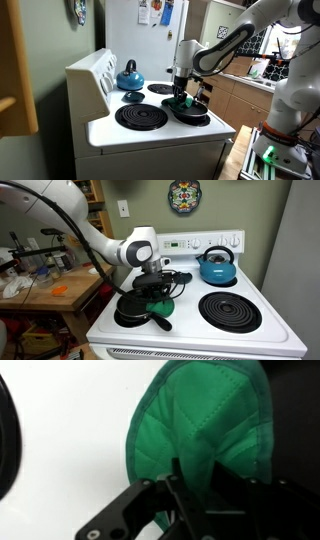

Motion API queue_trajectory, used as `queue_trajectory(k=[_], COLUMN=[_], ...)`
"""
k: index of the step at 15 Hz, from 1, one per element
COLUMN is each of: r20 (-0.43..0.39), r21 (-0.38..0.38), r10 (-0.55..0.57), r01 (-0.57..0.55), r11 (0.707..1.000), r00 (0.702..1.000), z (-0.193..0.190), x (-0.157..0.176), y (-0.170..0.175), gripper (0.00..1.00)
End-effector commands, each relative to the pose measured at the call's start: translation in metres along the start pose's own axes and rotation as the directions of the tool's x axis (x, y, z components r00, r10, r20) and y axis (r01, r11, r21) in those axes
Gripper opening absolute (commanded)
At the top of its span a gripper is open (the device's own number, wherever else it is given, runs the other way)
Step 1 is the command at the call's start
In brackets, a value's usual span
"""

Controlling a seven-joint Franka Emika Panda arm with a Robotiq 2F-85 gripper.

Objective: Use the green mat to move the pan to the left back stove plate

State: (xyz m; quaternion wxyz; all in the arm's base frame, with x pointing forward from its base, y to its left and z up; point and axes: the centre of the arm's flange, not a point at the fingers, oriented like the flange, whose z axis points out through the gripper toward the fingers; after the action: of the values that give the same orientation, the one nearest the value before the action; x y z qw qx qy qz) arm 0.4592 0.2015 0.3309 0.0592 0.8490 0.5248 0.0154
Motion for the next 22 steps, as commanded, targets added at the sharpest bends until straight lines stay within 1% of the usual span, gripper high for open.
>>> queue_trajectory(k=[1,2,4,8,12,14,17,19,22], r20=[-0.013,-0.017,-0.027,-0.054,-0.056,-0.067,-0.086,-0.084,-0.029], r21=[0.021,0.026,0.044,0.111,0.149,0.185,0.246,0.278,0.308], r10=[-0.013,-0.01,-0.003,0.093,0.156,0.205,0.288,0.334,0.388], r01=[0.013,0.011,0.004,-0.086,-0.147,-0.189,-0.26,-0.299,-0.361], r11=[1.0,1.0,0.999,0.99,0.978,0.964,0.934,0.913,0.88], r00=[1.0,1.0,1.0,0.994,0.986,0.977,0.954,0.939,0.921], z=[0.008,0.007,0.008,0.012,0.011,0.01,0.005,0.002,-0.005], x=[-0.005,-0.005,-0.007,-0.007,-0.011,-0.013,-0.013,-0.011,-0.008], y=[0.0,0.0,0.002,0.006,0.014,0.018,0.024,0.026,0.032], gripper=[0.05,0.06,0.0,0.0,0.0,0.0,0.0,0.0,0.0])
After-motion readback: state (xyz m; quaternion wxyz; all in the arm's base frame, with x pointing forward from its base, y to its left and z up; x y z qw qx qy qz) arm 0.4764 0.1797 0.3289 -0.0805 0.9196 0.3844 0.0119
